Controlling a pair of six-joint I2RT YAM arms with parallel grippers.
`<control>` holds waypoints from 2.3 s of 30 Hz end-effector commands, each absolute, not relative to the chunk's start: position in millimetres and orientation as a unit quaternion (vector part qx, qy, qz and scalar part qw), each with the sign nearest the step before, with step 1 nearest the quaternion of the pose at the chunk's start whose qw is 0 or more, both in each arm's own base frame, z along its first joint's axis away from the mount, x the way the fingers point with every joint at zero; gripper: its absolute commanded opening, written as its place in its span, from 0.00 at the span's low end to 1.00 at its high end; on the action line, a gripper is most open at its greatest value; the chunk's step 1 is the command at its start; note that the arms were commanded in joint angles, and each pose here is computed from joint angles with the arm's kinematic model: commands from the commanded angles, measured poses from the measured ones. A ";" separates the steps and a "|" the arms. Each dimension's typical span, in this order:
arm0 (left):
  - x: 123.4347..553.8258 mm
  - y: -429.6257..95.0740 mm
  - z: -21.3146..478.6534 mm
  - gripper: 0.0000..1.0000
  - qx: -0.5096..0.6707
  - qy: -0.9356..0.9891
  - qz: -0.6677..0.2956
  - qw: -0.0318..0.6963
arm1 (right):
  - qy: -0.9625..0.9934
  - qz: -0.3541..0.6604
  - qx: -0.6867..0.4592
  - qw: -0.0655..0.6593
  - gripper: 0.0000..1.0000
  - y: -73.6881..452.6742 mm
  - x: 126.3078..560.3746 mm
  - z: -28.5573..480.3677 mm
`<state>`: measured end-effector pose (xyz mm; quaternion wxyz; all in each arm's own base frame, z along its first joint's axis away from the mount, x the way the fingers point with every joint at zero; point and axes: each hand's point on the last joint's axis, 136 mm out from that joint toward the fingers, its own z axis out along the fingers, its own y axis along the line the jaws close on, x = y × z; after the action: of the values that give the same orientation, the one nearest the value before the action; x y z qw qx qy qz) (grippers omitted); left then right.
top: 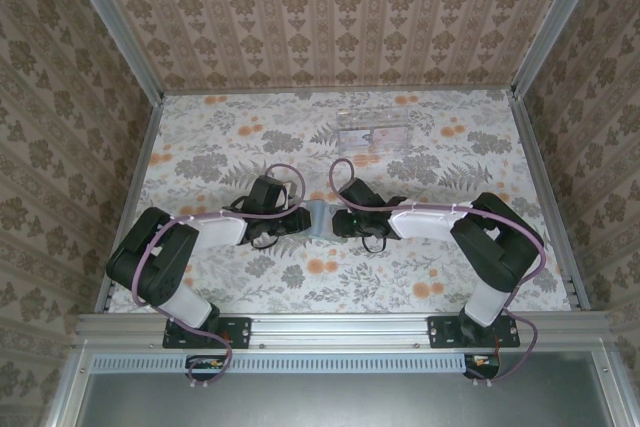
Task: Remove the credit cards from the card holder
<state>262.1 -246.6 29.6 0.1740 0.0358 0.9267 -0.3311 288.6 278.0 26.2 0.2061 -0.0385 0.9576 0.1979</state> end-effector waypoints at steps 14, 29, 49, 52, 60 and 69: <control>248.4 -246.7 16.8 0.27 0.034 0.933 -0.328 0.143 | 0.931 0.313 -0.013 0.186 0.33 310.1 286.0 40.6; 252.8 -237.7 25.7 0.26 0.023 0.933 -0.322 0.156 | 0.917 0.348 -0.009 0.193 0.33 325.7 296.2 55.8; 258.1 -203.9 50.3 0.26 -0.010 0.928 -0.318 0.192 | 0.903 0.385 -0.031 0.190 0.34 354.2 301.9 72.6; 258.7 -204.0 53.8 0.26 -0.008 0.927 -0.318 0.196 | 0.896 0.397 -0.038 0.192 0.36 358.3 301.6 77.1; 258.1 -201.1 66.8 0.27 -0.008 0.924 -0.319 0.210 | 0.893 0.407 -0.051 0.188 0.41 365.6 302.2 80.9; 256.4 -221.0 78.6 0.28 0.014 0.912 -0.352 0.208 | 0.918 0.335 -0.050 0.208 0.35 328.2 295.1 70.0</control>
<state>257.0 -207.5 69.4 0.2103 -0.0026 0.9202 -0.3301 298.3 347.3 69.8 0.1934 -0.0490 0.9066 0.3717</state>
